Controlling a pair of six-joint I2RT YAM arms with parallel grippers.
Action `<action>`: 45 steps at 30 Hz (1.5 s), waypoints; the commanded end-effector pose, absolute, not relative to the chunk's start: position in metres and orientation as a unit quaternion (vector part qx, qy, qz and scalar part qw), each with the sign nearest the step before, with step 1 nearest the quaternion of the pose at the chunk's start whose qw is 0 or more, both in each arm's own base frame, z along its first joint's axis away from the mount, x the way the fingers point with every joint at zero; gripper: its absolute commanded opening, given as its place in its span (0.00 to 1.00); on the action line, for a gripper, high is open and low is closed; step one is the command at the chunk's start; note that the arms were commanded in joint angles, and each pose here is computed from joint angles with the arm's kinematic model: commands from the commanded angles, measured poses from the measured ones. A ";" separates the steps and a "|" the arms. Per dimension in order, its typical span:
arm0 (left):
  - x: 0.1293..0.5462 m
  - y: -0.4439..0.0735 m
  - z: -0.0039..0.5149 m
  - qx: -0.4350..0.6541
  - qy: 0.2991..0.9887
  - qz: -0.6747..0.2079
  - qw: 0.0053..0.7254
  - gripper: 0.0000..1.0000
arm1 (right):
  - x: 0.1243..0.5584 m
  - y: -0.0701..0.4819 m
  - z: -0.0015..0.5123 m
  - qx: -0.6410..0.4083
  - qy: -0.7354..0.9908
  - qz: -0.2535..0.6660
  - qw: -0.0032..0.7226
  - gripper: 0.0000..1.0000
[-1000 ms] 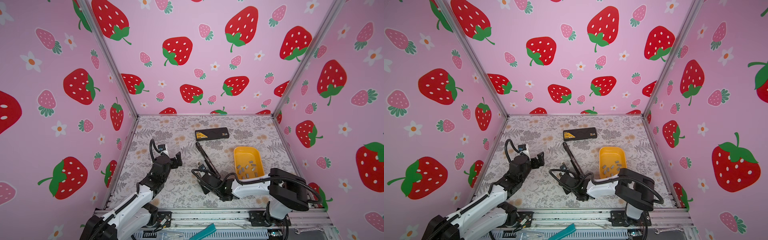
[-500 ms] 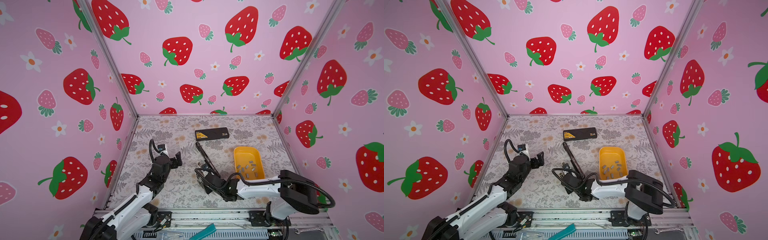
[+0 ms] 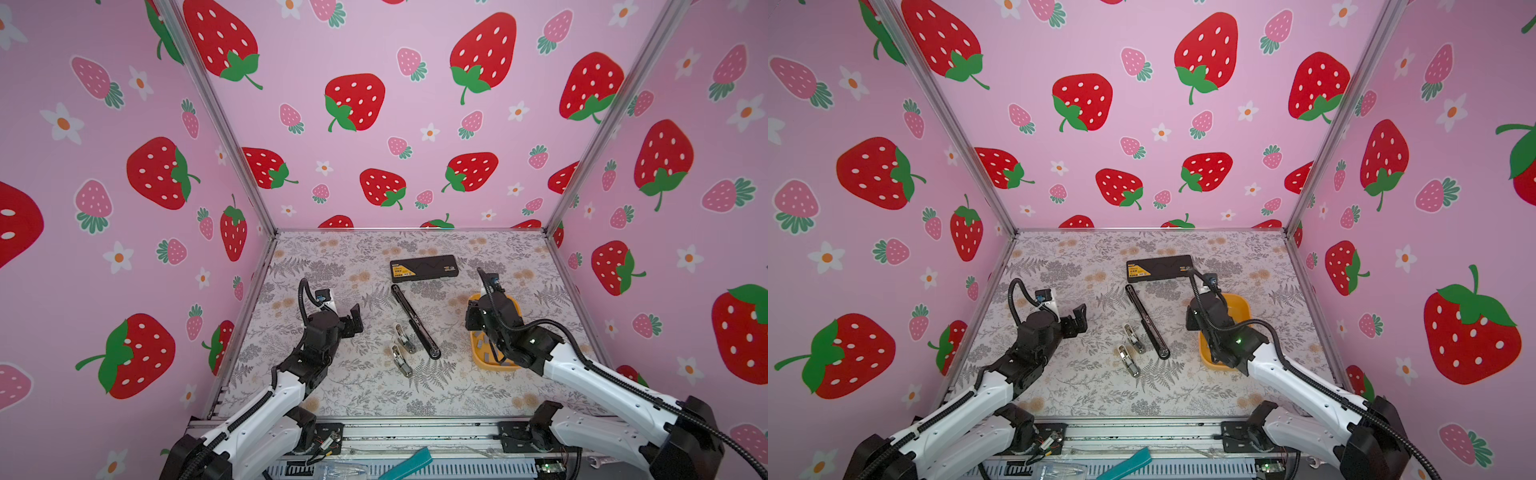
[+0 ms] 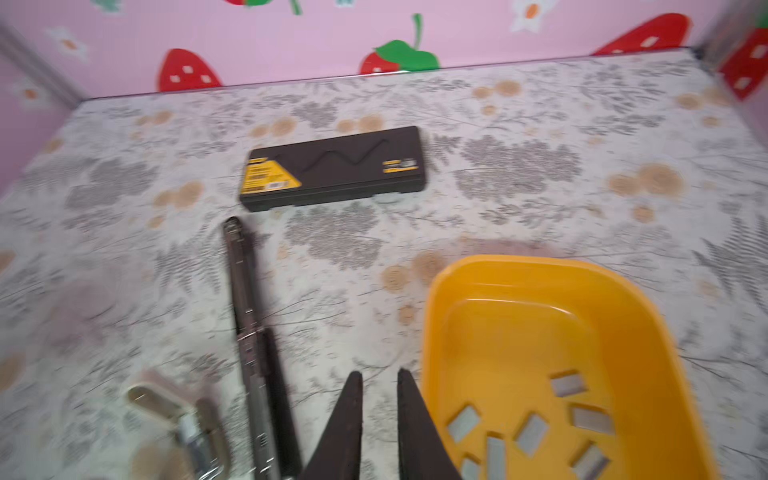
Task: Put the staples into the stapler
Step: 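Move the right gripper back over the yellow tray of staples, then lower the open right gripper toward another staple strip in the tray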
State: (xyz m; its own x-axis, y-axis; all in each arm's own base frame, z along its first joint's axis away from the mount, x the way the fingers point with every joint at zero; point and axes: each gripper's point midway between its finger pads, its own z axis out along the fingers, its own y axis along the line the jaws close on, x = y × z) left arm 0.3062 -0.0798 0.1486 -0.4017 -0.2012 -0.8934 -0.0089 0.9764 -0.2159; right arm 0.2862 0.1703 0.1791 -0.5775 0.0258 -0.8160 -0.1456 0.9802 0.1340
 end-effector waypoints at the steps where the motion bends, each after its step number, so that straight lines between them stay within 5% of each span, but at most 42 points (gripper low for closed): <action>1: 0.308 -0.071 0.169 -0.065 0.820 -0.068 0.565 0.99 | 0.284 0.142 0.138 -0.041 0.920 0.061 0.384 0.17; 15: 0.298 -0.088 0.180 0.020 0.807 -0.087 0.583 0.99 | 0.278 0.102 0.048 0.000 0.964 0.081 0.252 0.20; 26: 0.297 -0.089 0.180 0.012 0.806 -0.097 0.583 0.99 | 0.274 0.092 0.032 0.033 0.967 0.069 0.244 0.31; 45: 0.297 -0.089 0.181 0.008 0.805 -0.102 0.584 0.99 | 0.274 0.087 0.013 0.037 0.974 0.043 0.219 0.31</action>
State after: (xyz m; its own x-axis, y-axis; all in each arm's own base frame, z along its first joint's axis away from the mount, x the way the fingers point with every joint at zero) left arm 0.2956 -0.0898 0.1724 -0.3479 -0.0879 -0.9334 0.1299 0.9815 -0.1409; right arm 0.2805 0.0931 0.0223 -0.8828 0.0878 -0.4615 0.0312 0.9912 0.1288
